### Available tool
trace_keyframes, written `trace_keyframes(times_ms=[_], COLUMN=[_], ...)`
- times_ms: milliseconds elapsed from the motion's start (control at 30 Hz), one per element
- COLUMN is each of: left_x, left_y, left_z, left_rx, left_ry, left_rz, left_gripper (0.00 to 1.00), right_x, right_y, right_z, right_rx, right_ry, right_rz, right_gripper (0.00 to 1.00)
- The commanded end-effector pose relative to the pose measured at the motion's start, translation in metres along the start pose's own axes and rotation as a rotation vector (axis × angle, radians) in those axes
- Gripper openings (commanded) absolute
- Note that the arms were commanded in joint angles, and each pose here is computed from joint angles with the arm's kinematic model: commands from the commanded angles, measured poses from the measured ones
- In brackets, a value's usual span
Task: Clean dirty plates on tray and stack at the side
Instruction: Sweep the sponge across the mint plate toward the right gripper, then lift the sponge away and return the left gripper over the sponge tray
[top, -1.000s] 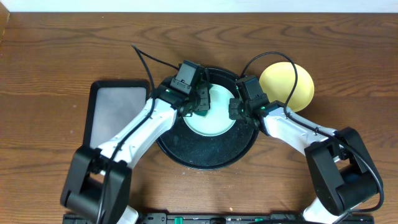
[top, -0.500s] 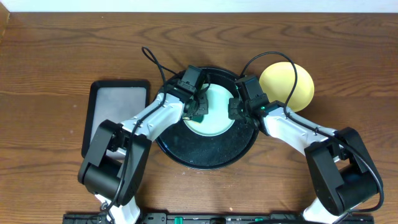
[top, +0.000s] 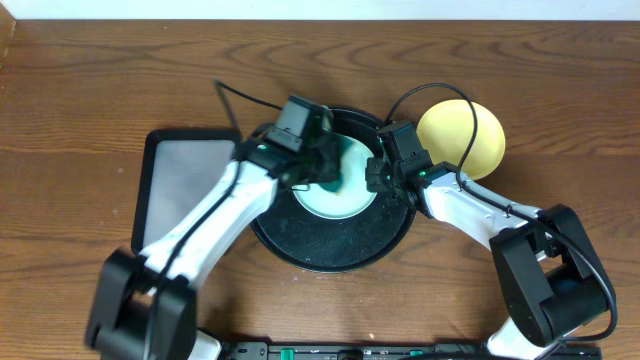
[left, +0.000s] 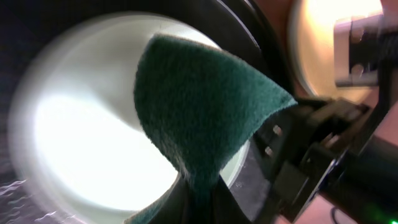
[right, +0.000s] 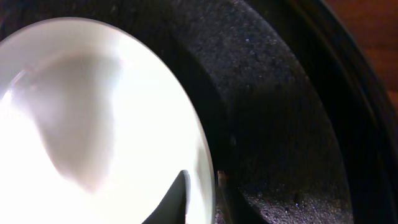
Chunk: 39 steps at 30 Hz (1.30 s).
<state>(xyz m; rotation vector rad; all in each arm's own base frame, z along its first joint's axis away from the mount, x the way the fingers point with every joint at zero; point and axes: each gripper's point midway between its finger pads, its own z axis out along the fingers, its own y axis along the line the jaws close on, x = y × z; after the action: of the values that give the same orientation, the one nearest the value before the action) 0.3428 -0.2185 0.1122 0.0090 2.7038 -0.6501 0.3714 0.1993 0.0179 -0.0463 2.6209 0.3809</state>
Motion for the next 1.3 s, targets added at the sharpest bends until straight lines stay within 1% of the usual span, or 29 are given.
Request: trace_keyframes(times_ms=[0,33,67,167,200,400,600,733,833,933,1067,1133,1167,1233,1267], left_x=[-0.031,-0.031,-0.029,-0.023,-0.021,-0.01,0.002,0.005,0.007,0.006,0.01,0.011,0.008,0.007,0.006], left_y=[0.051,0.065,0.09,0.131,0.141,0.204,0.25,0.276,0.288,0.294,0.296,0.297,0.296,0.296,0.296], left_z=[-0.039,-0.047,-0.061,-0.08,-0.084,-0.114,-0.132,-0.135,-0.137,-0.139,-0.14,-0.138,-0.137,-0.137,-0.137], left_rx=[-0.253,-0.308,-0.404,-0.53,-0.552,-0.648,-0.703,-0.72,-0.727,-0.733,-0.749,-0.748,-0.738,-0.737,-0.736], left_ry=[-0.161,-0.169,-0.172,-0.154,-0.144,-0.108,-0.113,-0.152,-0.176,-0.182,-0.178,-0.179,-0.188,-0.196,-0.2], left_rz=[-0.043,-0.059,-0.092,-0.162,-0.188,-0.372,-0.51,-0.577,-0.612,-0.609,-0.612,-0.616,-0.617,-0.618,-0.618], left_gripper=[0.08,0.08,0.08,0.08,0.08,0.08,0.08,0.08,0.08,0.08,0.08,0.08,0.08,0.08,0.08], right_x=[0.004,0.004,0.004,0.002,0.001,-0.001,0.003,0.009,0.012,0.016,0.022,0.024,0.025,0.026,0.025], right_y=[0.004,0.004,0.004,0.005,0.006,0.005,0.003,0.0,-0.001,-0.003,-0.006,-0.008,-0.009,-0.009,-0.009], right_z=[0.002,0.002,0.002,0.002,0.002,0.002,0.004,0.007,0.011,0.016,0.024,0.026,0.028,0.028,0.028], right_rx=[-0.008,-0.008,-0.008,-0.012,-0.014,-0.01,-0.003,0.006,0.01,0.017,0.023,0.026,0.029,0.029,0.029], right_ry=[0.009,0.009,0.008,-0.001,-0.005,-0.015,-0.001,0.022,0.03,0.045,0.061,0.067,0.072,0.072,0.072], right_rz=[-0.017,-0.017,-0.017,-0.017,-0.017,-0.042,-0.107,-0.106,-0.106,-0.105,-0.105,-0.104,-0.104,-0.104,-0.104], right_gripper=[0.3,0.34,0.38,0.4,0.4,0.43,0.52,0.53,0.52,0.49,0.48,0.43,0.37,0.32,0.27])
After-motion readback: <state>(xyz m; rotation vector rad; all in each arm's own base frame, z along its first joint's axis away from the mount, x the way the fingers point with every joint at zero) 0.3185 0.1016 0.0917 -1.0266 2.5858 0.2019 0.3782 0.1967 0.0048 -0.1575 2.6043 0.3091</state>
